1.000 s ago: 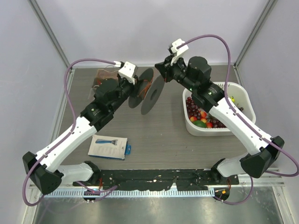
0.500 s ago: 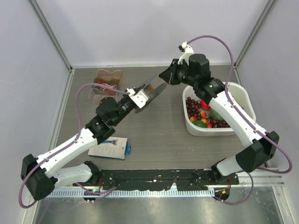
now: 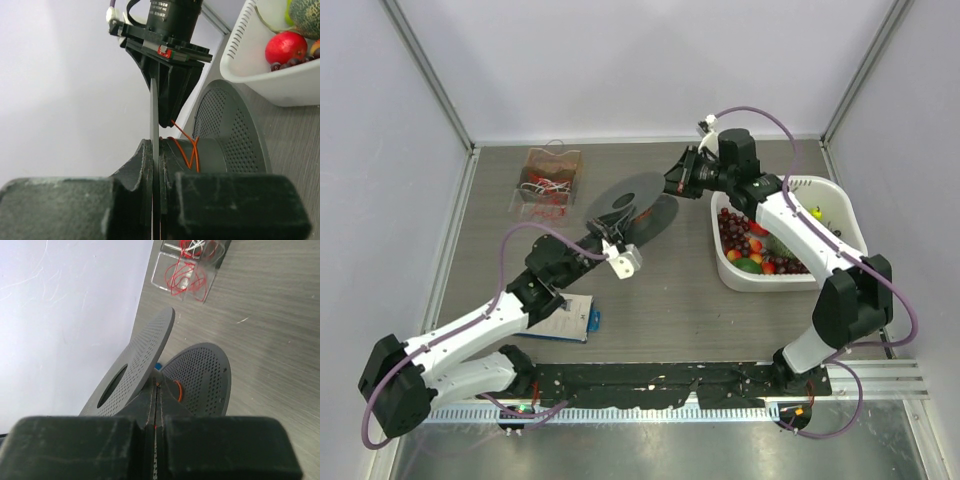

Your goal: Wrap the cables

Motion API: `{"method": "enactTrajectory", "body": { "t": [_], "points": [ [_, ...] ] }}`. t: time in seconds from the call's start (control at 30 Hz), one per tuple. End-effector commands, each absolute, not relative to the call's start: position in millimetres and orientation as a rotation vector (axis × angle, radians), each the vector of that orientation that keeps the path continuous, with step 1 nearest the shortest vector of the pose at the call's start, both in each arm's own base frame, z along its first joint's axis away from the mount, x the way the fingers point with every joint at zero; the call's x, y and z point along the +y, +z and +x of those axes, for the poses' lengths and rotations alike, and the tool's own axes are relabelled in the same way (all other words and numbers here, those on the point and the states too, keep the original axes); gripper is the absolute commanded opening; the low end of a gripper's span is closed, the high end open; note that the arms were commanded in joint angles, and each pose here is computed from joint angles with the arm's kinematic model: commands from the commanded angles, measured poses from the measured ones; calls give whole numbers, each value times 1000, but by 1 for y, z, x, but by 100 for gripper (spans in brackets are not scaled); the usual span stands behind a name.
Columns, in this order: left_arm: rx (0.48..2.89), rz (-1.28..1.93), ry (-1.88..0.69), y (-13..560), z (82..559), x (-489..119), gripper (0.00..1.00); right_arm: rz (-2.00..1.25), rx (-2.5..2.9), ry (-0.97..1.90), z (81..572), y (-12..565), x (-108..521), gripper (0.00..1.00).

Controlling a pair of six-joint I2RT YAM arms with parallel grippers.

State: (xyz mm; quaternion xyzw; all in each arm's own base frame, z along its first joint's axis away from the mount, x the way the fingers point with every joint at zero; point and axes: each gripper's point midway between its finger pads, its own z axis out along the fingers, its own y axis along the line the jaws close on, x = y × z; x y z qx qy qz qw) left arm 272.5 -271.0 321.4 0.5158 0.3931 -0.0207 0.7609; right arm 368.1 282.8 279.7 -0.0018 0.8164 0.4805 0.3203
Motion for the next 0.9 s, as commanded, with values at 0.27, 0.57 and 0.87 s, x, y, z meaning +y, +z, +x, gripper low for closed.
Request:
{"method": "enactTrajectory", "body": {
  "t": [0.27, 0.57, 0.87],
  "points": [
    [388, 1233, 31, 320, 221, -286, 0, 3, 2075, 1548, 395, 234, 299, 1],
    [352, 1344, 66, 254, 209, -281, 0, -61, 2096, 1649, 400, 194, 324, 1],
    [390, 1399, 117, 199, 215, -275, 0, -112, 2157, 1574, 418, 141, 342, 1]
  ]
}}
